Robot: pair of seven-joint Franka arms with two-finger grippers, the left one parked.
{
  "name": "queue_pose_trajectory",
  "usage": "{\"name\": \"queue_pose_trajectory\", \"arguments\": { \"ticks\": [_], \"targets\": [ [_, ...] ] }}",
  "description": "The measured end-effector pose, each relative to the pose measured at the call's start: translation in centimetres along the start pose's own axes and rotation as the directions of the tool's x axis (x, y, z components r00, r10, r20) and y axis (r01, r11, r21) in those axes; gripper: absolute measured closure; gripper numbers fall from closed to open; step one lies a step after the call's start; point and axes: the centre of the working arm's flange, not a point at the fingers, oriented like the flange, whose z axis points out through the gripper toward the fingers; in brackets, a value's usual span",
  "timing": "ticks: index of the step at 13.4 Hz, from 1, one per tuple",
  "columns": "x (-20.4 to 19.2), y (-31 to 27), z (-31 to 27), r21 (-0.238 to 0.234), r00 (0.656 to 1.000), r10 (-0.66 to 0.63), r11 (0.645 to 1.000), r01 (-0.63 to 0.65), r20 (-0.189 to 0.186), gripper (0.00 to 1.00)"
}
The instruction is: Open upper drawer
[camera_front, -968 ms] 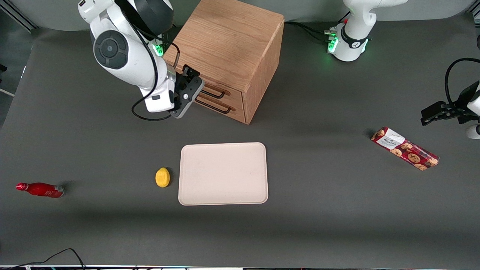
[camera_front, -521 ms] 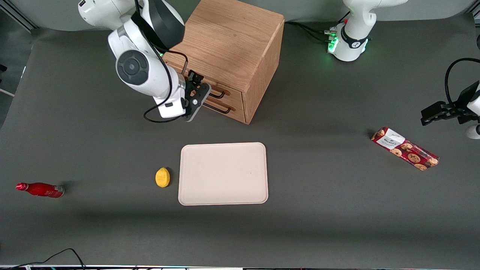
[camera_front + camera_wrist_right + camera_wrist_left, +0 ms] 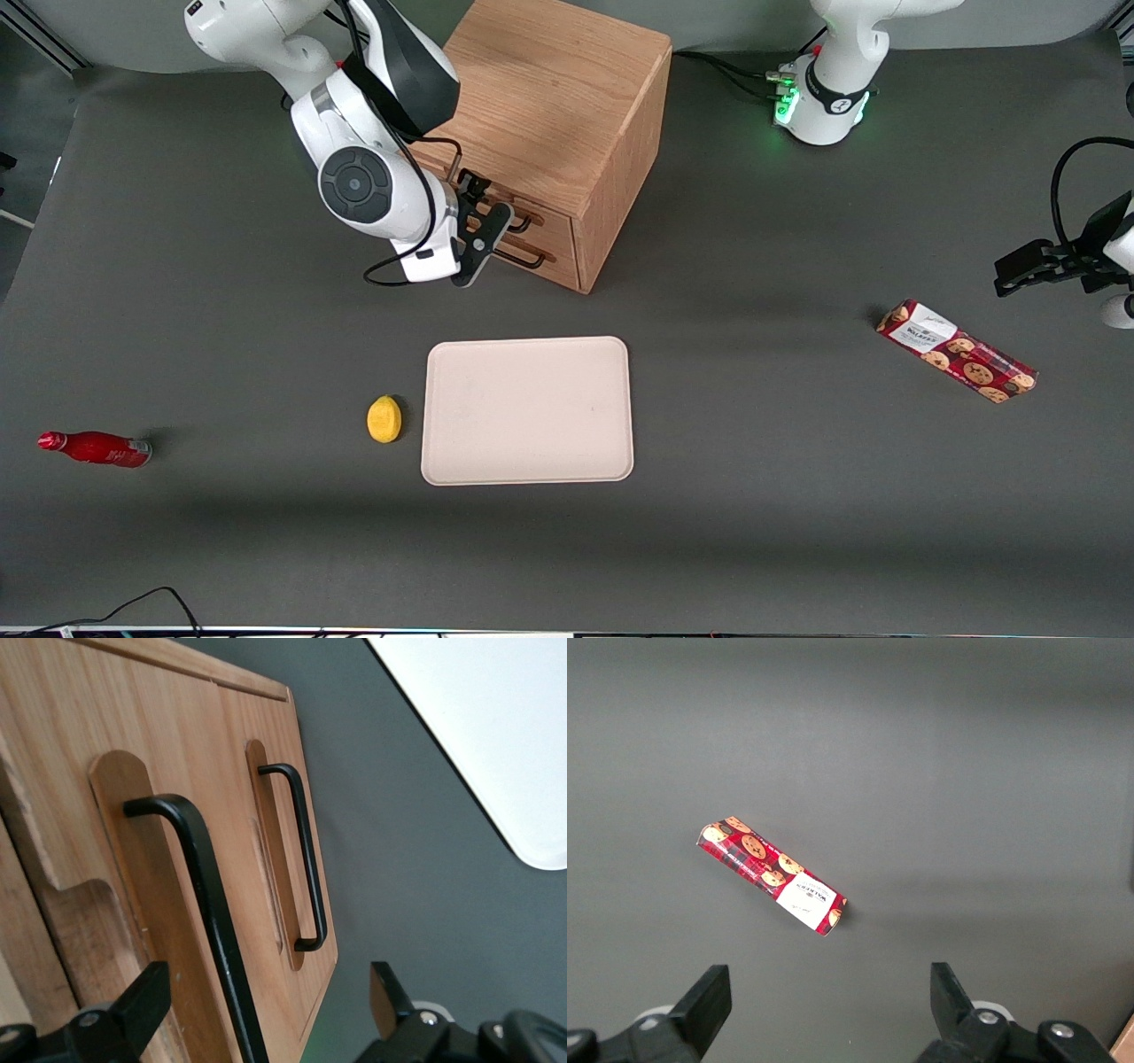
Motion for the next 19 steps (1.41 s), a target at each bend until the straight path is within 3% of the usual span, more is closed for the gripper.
{"name": "queue_pose_trajectory", "arguments": {
  "ticks": [19],
  "targets": [
    [1.1, 2.1, 4.4, 0.028, 0.998, 0.033, 0.999, -0.034, 0.044, 0.00]
  ]
}}
